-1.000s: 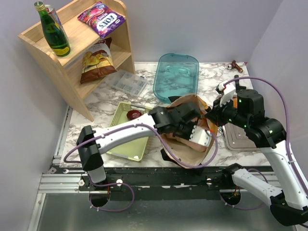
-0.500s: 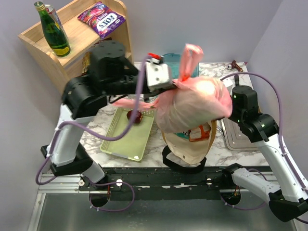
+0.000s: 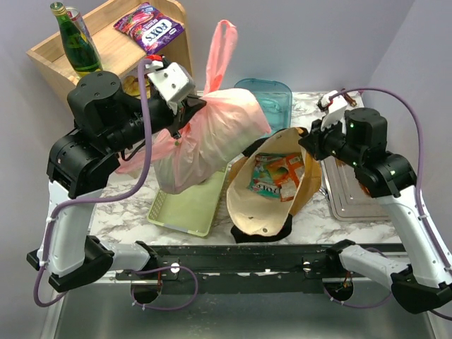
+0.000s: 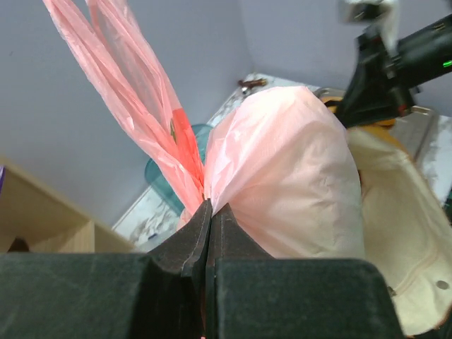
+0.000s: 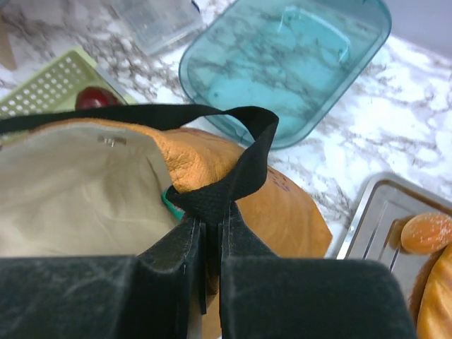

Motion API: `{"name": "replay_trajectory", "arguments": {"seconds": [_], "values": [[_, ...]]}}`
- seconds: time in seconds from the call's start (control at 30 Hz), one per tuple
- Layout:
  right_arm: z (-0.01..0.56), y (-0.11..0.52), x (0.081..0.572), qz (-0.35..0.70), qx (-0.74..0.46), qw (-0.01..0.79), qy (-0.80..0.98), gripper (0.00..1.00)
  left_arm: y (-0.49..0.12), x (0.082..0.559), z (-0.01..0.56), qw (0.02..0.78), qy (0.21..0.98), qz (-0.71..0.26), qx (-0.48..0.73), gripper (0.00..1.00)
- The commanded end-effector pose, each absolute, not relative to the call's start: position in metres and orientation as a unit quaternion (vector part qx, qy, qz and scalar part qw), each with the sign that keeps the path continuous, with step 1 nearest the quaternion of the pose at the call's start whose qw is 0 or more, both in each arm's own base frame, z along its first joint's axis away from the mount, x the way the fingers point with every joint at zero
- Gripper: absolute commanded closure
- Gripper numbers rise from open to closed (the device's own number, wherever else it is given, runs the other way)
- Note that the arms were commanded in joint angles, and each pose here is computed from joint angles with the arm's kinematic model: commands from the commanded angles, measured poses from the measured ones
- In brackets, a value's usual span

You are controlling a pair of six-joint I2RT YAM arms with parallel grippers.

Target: Untie the knot of the grocery bags and take out the mixed food

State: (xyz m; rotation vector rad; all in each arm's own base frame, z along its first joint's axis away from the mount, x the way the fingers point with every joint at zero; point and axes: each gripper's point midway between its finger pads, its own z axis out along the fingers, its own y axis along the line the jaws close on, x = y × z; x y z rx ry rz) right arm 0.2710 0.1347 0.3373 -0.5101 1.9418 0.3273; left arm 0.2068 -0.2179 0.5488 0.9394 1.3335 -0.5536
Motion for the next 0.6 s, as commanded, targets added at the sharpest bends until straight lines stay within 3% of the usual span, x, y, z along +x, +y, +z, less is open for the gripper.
{"name": "replay_trajectory", "arguments": {"seconds": [0.0,0.23,0.57], "values": [[0.436,0.138,0.277,0.162,-0.191,0.644,0.723,0.99,-0.186,0.235,0.564,0.700,0.603,-0.199,0.329,1.00],[0.517,0.124,0.279,0.150,-0.145,0.713,0.669,0.99,-0.191,0.239,0.525,0.668,0.625,-0.210,0.345,1.00],[0.569,0.071,0.330,-0.036,-0.066,0.788,0.611,0.99,-0.214,0.232,0.484,0.615,0.634,-0.253,0.394,1.00]]}}
